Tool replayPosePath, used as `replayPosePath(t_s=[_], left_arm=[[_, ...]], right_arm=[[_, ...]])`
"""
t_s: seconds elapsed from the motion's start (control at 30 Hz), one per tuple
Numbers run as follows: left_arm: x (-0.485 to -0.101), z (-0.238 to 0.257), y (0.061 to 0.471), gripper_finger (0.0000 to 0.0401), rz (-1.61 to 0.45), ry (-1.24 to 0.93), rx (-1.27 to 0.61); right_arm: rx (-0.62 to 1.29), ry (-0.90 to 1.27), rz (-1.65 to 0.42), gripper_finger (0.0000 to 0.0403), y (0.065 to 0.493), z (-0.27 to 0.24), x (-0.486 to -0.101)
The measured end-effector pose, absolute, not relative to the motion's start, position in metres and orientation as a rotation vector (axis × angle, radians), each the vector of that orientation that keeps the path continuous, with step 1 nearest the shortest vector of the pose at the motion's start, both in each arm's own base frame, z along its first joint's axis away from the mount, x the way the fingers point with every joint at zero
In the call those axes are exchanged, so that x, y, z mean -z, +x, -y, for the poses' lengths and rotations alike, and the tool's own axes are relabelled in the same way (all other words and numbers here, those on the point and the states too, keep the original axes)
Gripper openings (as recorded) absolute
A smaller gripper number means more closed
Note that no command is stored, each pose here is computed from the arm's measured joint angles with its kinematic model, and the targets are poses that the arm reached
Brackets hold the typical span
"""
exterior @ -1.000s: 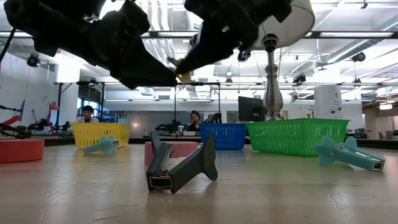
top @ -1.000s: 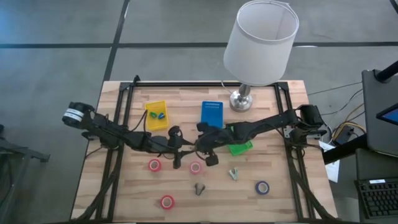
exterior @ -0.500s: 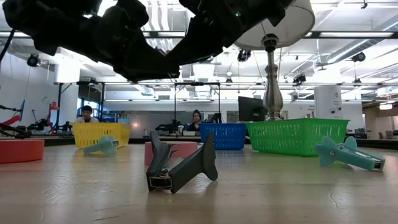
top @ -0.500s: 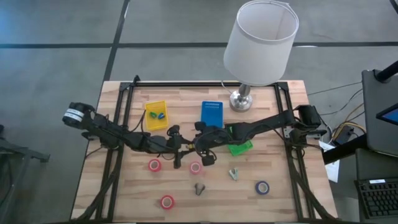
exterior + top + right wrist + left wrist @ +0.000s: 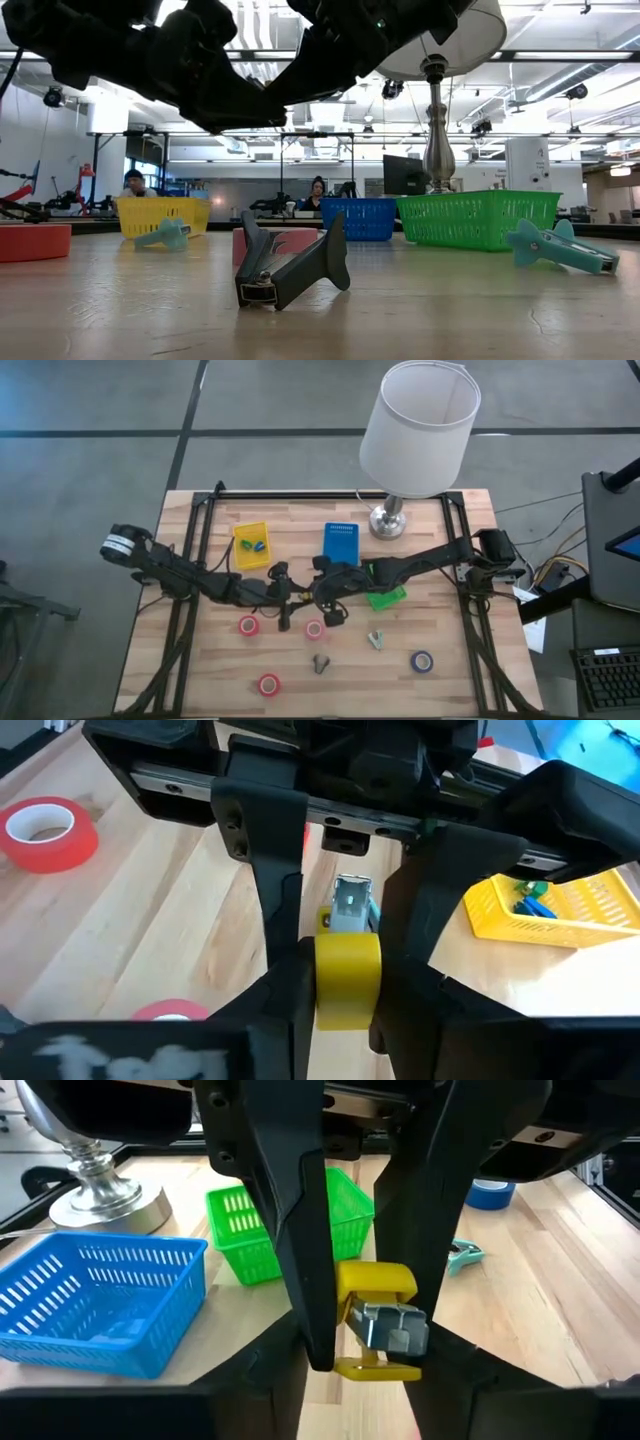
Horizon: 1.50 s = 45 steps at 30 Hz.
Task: Pick and place Stapler, Stapler remover, tape
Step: Put the yellow stapler into the yellow basket
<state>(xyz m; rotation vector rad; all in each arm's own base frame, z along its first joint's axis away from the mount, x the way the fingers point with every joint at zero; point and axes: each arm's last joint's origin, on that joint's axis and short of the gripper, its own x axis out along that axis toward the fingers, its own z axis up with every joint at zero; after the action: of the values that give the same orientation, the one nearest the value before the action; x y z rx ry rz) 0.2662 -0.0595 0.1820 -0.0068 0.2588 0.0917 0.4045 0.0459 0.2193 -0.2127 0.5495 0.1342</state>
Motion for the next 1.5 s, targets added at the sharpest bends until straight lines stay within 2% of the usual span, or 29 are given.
replayPosePath(t_s=[0.13, 0.27, 0.4, 0.6, 0.8, 1.0, 1.2, 1.37, 1.5], left_arm=[[-0.182, 0.063, 0.265, 0.0176, -0.259, -0.002, -0.076], [-0.182, 0.066, 0.265, 0.0184, -0.261, 0.0, -0.067], [-0.182, 0.067, 0.264, 0.0179, -0.259, -0.007, -0.069], [-0.175, 0.066, 0.262, 0.0151, -0.333, 0.002, -0.075], [-0.154, 0.064, 0.27, 0.0152, -0.41, 0.026, -0.093], [-0.135, 0.059, 0.289, 0.0191, -0.483, 0.109, -0.107], [-0.112, 0.054, 0.302, 0.022, -0.586, 0.091, -0.063], [-0.104, 0.054, 0.307, 0.0215, -0.605, 0.099, -0.078], [-0.105, 0.051, 0.306, 0.0188, -0.605, 0.093, -0.094]], right_arm=[[-0.138, -0.22, -0.533, 0.01, 0.405, -0.046, -0.222], [-0.138, -0.221, -0.532, 0.0092, 0.405, -0.046, -0.222], [-0.139, -0.224, -0.529, 0.0079, 0.405, -0.046, -0.222], [-0.134, -0.208, -0.588, 0.0064, 0.4, -0.045, -0.222], [-0.138, -0.227, -0.596, 0.0085, 0.389, -0.044, -0.244], [-0.028, -0.298, -0.707, 0.0114, 0.363, -0.039, -0.262], [0.029, -0.203, -0.765, 0.0127, 0.334, -0.035, -0.269], [0.042, -0.168, -0.714, 0.013, 0.311, -0.032, -0.251], [0.047, -0.151, -0.66, 0.013, 0.292, -0.03, -0.235]])
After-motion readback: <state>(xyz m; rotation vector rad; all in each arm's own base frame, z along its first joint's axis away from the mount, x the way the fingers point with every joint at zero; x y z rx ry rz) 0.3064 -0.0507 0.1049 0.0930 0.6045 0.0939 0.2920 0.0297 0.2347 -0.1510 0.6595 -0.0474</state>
